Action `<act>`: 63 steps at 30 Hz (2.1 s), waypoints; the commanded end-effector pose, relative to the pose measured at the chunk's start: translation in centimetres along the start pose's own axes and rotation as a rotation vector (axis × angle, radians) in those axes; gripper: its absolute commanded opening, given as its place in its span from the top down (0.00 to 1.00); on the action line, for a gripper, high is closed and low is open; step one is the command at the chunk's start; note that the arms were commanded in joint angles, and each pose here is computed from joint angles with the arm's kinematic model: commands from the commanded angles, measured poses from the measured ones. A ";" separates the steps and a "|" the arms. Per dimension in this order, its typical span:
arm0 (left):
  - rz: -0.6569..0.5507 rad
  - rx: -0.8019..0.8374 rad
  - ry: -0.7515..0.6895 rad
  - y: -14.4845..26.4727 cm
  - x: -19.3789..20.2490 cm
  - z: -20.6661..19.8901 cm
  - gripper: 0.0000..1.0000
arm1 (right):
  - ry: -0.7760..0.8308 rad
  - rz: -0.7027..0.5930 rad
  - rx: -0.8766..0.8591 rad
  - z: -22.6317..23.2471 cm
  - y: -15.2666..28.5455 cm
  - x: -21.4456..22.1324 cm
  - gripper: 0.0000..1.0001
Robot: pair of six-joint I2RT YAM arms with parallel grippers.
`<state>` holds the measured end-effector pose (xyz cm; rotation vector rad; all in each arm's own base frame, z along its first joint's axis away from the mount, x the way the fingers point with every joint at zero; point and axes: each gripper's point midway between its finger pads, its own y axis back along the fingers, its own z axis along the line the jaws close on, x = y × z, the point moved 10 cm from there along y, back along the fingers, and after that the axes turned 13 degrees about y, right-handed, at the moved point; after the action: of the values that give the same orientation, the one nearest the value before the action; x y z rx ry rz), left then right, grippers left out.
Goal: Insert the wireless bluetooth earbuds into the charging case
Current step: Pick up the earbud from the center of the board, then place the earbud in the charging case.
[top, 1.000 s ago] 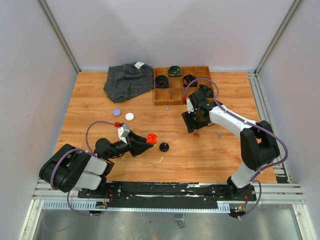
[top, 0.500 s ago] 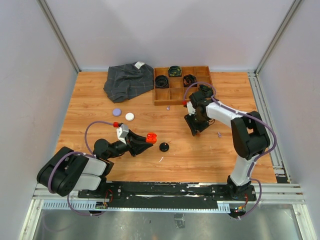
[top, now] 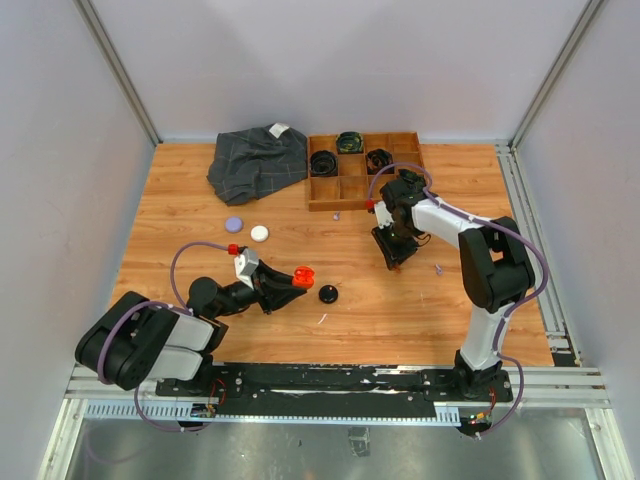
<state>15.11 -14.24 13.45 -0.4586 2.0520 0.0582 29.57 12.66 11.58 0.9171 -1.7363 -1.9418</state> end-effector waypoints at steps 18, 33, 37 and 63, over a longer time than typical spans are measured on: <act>-0.145 0.018 -0.143 -0.1 -2.3 -0.8 1.00 | 0.009 -0.046 -0.022 2.6 2.7 -0.1 0.85; -0.208 0.012 -0.150 0.0 -2.7 -1.0 0.99 | 0.035 -0.577 -0.053 9.5 11.8 -3.5 0.85; -0.194 0.027 -0.190 -0.4 -2.9 -0.6 0.99 | 0.070 -0.731 -0.089 11.7 13.9 -3.9 0.85; -0.280 0.132 -0.592 -0.7 -6.4 -2.3 0.93 | 0.100 -1.223 -0.290 19.3 16.7 -2.6 0.86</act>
<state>16.59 -13.99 16.19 -0.4959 1.6805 0.0416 16.46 24.85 27.60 2.0830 -0.8446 -2.5367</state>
